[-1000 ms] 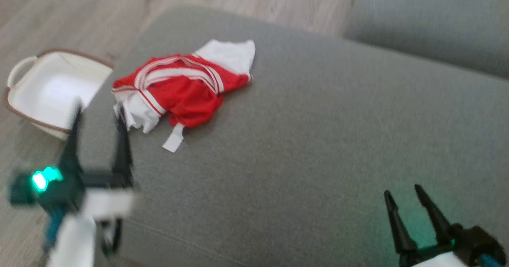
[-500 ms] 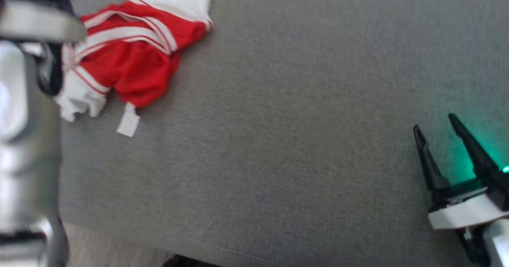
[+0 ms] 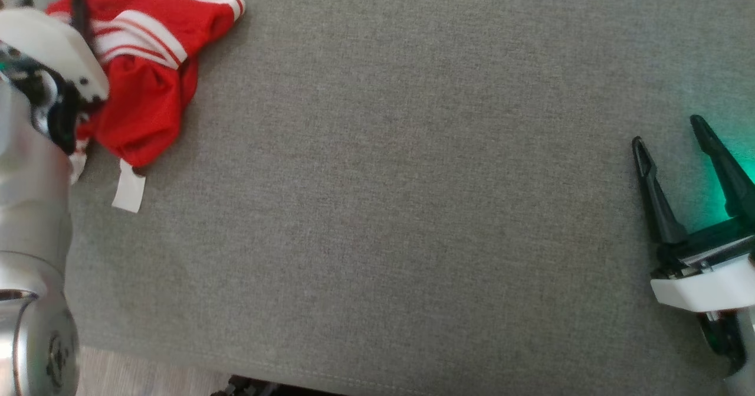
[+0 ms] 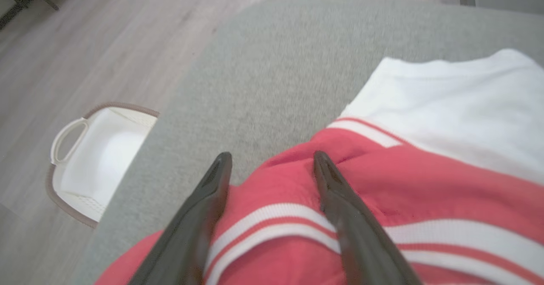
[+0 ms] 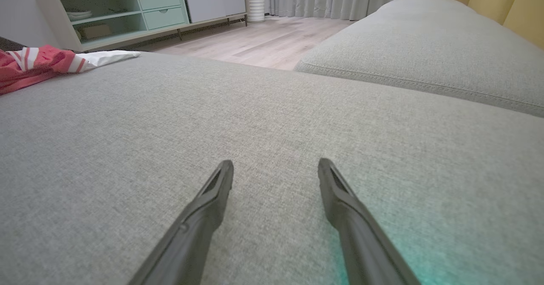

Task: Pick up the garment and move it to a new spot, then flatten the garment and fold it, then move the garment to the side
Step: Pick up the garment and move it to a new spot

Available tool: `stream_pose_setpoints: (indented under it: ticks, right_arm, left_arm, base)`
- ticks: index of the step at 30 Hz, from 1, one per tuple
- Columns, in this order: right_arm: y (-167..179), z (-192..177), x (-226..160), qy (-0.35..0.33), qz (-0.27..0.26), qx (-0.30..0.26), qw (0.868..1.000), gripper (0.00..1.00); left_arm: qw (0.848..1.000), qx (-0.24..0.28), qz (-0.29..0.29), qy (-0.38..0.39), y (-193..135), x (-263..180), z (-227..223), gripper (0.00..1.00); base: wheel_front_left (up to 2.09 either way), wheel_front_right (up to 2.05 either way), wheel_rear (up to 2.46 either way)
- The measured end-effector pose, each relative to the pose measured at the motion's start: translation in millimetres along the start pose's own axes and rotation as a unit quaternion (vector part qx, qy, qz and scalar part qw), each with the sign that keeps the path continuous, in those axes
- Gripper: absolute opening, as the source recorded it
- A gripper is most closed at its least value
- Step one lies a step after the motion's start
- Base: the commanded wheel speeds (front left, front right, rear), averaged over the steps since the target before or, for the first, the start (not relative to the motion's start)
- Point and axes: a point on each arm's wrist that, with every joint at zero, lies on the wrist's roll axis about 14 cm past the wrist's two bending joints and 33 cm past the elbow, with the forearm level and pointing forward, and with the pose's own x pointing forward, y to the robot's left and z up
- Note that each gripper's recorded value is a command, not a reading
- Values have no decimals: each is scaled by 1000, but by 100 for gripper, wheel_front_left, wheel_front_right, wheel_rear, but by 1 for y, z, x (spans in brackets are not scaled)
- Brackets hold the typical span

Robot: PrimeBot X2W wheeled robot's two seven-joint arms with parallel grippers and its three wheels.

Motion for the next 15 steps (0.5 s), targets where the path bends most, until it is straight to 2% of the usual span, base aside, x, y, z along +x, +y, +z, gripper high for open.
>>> stream_pose_setpoints:
  ticks: [4, 5, 6, 9, 15]
  right_arm:
    - [1, -3, 3, -1, 3, -2, 1000, 100]
    - [1, -3, 4, -1, 4, -2, 1000, 100]
    - [1, -4, 4, -1, 5, -3, 1000, 100]
    - [2, -4, 5, 0, 8, -9, 1000, 100]
    - [1, 1, 4, 1, 2, -18, 1000, 100]
  left_arm:
    - [999, -13, 2, 47, 1, 3, -26, 100]
    - [999, -17, 0, 48, 0, 3, -26, 42]
    - [998, -24, -3, 50, -2, 4, -27, 0]
    - [998, -42, -14, 49, -12, 3, -27, 0]
    - [999, -31, -26, -28, -16, -8, 8, 0]
  base:
    - [0, 0, 0]
    - [0, 0, 0]
    - [0, 0, 0]
    - [0, 0, 0]
    - [0, 0, 0]
